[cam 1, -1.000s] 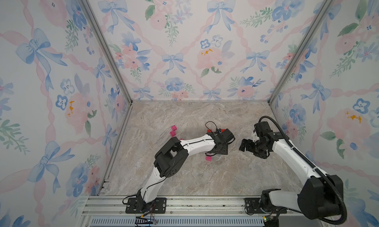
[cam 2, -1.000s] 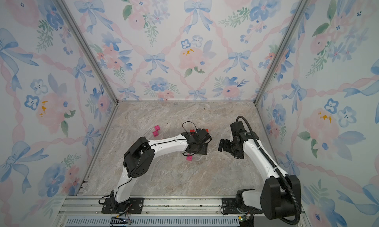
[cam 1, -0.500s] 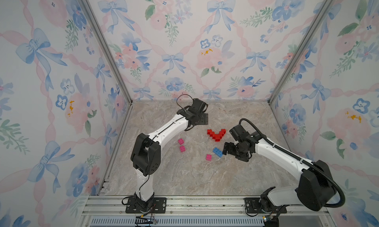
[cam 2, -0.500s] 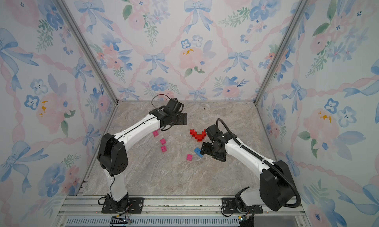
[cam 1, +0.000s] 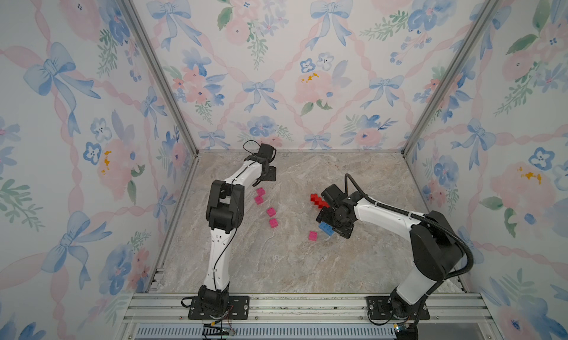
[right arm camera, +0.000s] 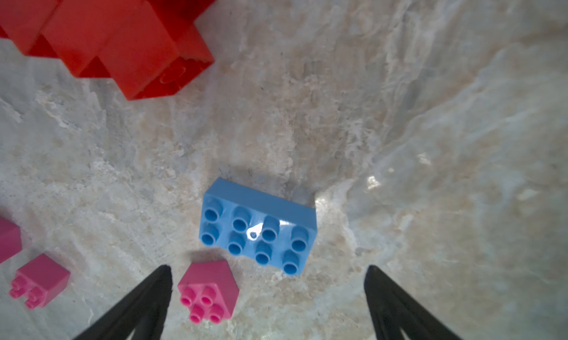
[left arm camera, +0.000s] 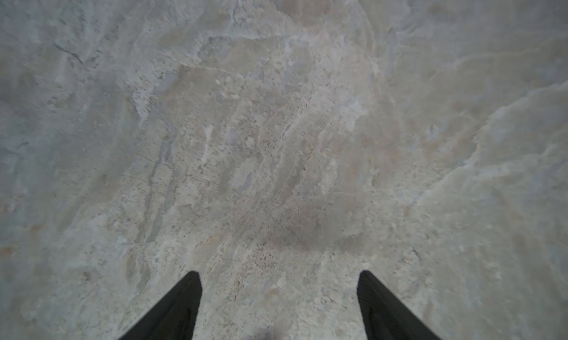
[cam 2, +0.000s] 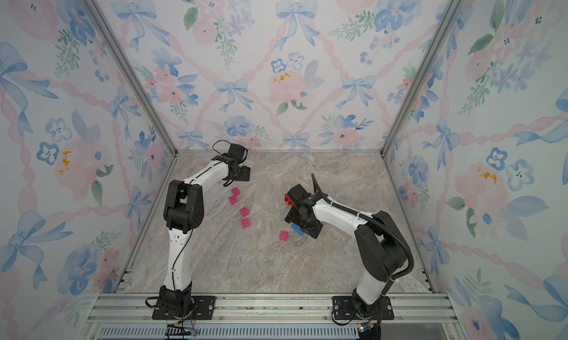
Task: Assemble the letter v with lego
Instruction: Move the lego brick at the center of the board, then pick up the lego brick from the center of the board.
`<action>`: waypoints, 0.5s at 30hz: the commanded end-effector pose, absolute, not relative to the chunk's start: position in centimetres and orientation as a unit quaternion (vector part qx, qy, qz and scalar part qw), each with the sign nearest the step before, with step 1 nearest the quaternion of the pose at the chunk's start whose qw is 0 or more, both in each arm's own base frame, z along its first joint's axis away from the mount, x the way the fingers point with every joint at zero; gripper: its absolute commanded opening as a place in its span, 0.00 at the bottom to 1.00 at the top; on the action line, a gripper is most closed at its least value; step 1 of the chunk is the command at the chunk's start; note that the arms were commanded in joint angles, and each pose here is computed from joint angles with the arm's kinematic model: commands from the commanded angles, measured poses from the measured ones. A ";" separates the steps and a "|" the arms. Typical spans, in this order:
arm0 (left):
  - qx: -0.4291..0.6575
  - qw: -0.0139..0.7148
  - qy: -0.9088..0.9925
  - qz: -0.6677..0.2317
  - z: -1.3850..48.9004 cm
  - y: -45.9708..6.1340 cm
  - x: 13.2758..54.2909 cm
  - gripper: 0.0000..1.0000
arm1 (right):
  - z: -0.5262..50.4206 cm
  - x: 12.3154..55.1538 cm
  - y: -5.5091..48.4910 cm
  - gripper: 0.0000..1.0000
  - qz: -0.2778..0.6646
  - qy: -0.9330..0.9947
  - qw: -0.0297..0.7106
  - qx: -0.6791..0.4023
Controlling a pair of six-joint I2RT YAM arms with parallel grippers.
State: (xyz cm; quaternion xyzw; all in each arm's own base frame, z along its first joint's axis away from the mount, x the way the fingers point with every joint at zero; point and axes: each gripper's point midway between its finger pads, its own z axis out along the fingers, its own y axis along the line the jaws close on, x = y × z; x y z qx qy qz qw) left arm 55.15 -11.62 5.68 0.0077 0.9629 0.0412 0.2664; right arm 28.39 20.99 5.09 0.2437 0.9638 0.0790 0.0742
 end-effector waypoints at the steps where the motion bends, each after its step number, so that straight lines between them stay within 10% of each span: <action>1: 0.017 0.275 0.961 0.036 6.7 -11.3 55.5 0.79 | 4.6 28.8 21.1 0.97 0.058 0.964 0.068 0.251; 15: 0.022 0.206 0.977 0.043 2.0 -11.3 48.8 0.55 | 2.6 29.1 20.8 0.87 0.018 0.974 0.045 0.220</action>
